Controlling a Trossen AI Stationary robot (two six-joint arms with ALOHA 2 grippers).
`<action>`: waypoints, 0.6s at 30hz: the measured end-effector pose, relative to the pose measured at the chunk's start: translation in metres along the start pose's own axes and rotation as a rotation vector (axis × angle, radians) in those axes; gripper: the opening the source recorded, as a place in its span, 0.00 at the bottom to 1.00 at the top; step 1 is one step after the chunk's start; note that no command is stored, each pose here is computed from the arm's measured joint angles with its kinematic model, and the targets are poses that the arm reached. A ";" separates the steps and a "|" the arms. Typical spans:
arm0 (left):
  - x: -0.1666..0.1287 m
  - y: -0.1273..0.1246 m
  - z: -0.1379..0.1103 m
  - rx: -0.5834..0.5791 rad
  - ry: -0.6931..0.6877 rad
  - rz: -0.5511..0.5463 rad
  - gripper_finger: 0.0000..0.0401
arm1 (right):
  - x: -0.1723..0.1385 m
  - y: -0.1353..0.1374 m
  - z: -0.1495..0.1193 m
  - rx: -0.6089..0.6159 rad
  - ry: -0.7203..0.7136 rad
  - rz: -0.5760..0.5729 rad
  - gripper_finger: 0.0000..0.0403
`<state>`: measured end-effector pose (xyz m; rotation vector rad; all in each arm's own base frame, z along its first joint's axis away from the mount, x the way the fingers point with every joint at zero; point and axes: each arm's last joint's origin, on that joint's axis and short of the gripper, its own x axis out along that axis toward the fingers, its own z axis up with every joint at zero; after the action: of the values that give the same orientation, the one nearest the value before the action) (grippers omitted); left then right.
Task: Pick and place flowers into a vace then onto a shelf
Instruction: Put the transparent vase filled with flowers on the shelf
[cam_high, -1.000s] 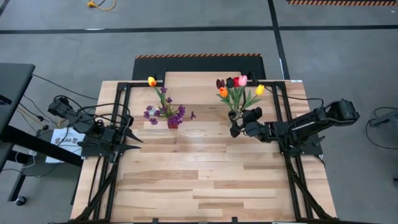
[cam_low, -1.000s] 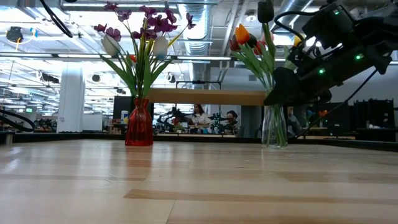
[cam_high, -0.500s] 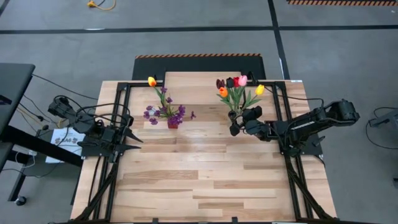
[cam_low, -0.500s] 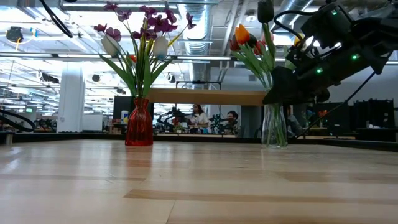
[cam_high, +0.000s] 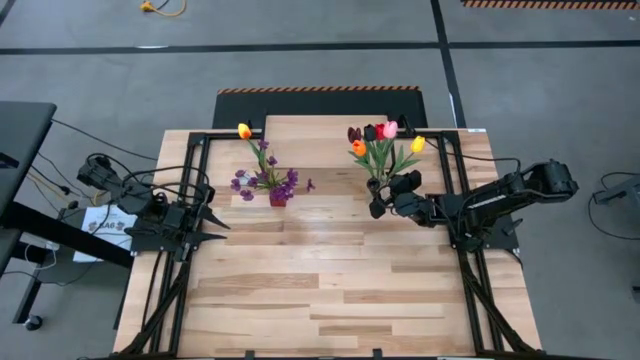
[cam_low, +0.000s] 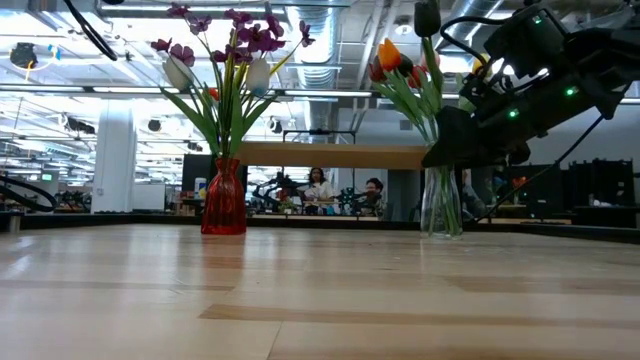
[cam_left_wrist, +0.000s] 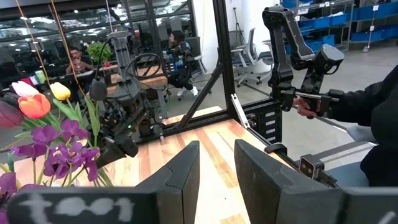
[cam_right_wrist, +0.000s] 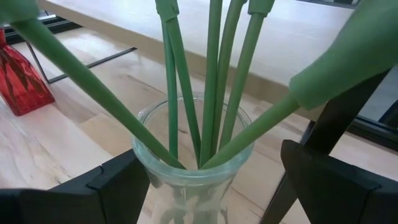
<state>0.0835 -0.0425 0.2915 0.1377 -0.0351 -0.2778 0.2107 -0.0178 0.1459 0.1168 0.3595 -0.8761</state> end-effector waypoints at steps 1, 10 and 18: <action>0.000 0.000 0.000 0.000 0.000 0.000 0.23 | 0.000 0.000 0.000 0.000 0.000 0.000 0.84; 0.000 0.000 -0.001 -0.003 0.009 -0.001 0.23 | 0.000 0.000 0.000 0.001 -0.001 -0.003 0.74; 0.000 0.000 -0.001 -0.005 0.011 -0.002 0.23 | 0.000 0.000 0.000 0.001 -0.002 0.000 0.72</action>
<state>0.0836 -0.0425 0.2905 0.1346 -0.0238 -0.2789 0.2107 -0.0172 0.1459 0.1174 0.3573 -0.8767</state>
